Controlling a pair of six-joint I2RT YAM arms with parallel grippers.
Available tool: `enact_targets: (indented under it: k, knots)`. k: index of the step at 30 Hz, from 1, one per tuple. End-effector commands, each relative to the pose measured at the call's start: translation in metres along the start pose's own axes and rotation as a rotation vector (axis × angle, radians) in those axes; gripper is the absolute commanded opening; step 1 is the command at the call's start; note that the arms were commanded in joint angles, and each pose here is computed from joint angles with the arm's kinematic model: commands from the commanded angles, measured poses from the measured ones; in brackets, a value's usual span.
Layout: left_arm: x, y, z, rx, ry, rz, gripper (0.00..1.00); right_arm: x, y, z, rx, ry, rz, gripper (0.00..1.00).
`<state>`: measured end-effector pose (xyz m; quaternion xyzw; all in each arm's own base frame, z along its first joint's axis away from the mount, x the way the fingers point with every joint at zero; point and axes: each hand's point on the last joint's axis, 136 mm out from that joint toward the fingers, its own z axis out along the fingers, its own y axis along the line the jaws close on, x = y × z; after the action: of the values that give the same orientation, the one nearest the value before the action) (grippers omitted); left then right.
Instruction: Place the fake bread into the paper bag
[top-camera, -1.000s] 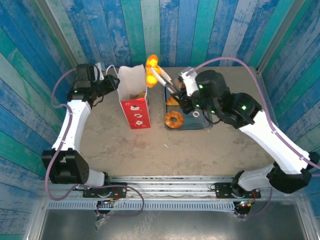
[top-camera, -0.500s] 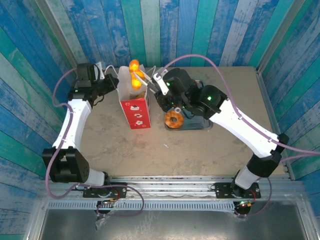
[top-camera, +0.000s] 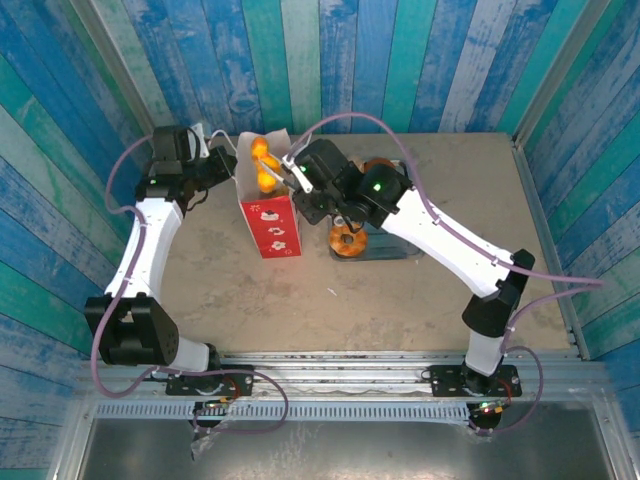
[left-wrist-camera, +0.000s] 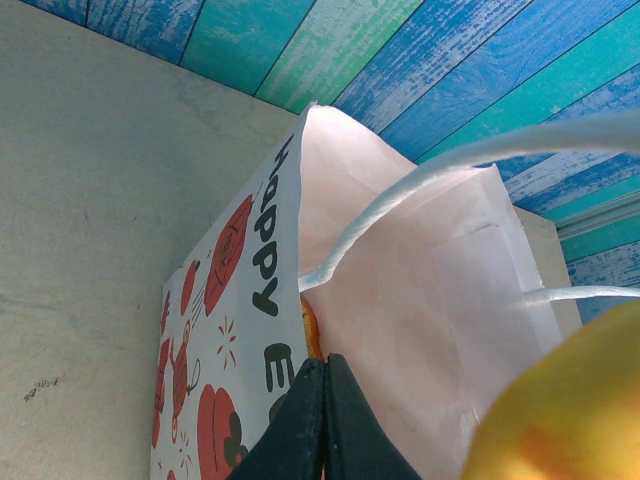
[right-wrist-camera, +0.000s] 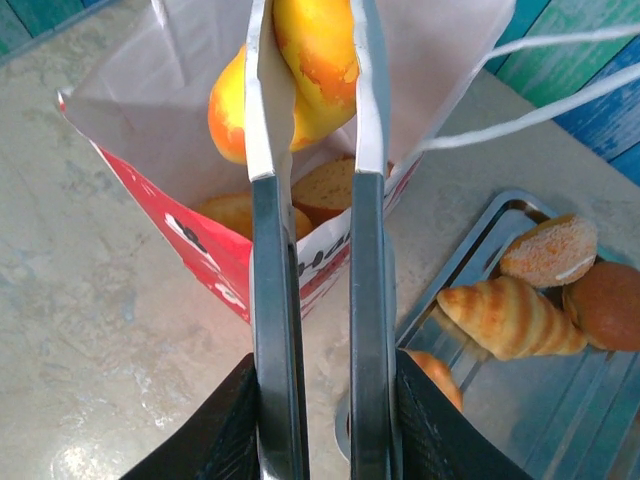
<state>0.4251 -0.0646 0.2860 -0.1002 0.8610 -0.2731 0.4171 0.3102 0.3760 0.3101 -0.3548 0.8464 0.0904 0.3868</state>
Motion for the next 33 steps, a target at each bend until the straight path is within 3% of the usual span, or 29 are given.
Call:
enact_targets:
  k: [1,14,26,33]
  knots:
    - [-0.005,-0.001,0.007,0.007,-0.002,0.012,0.07,-0.007,0.008,-0.004,-0.032,-0.011,0.003,0.33]
    - [-0.006,-0.002,0.006,0.007,-0.007,0.013,0.07,-0.006,0.017,0.004,-0.072,0.023,0.015,0.48]
    - [-0.008,-0.003,0.003,0.008,-0.013,0.017,0.08,-0.015,0.008,-0.006,-0.037,-0.005,0.020,0.54]
    - [-0.012,-0.004,-0.003,-0.009,-0.030,0.036,0.22,-0.023,0.005,-0.019,-0.034,-0.038,0.034,0.53]
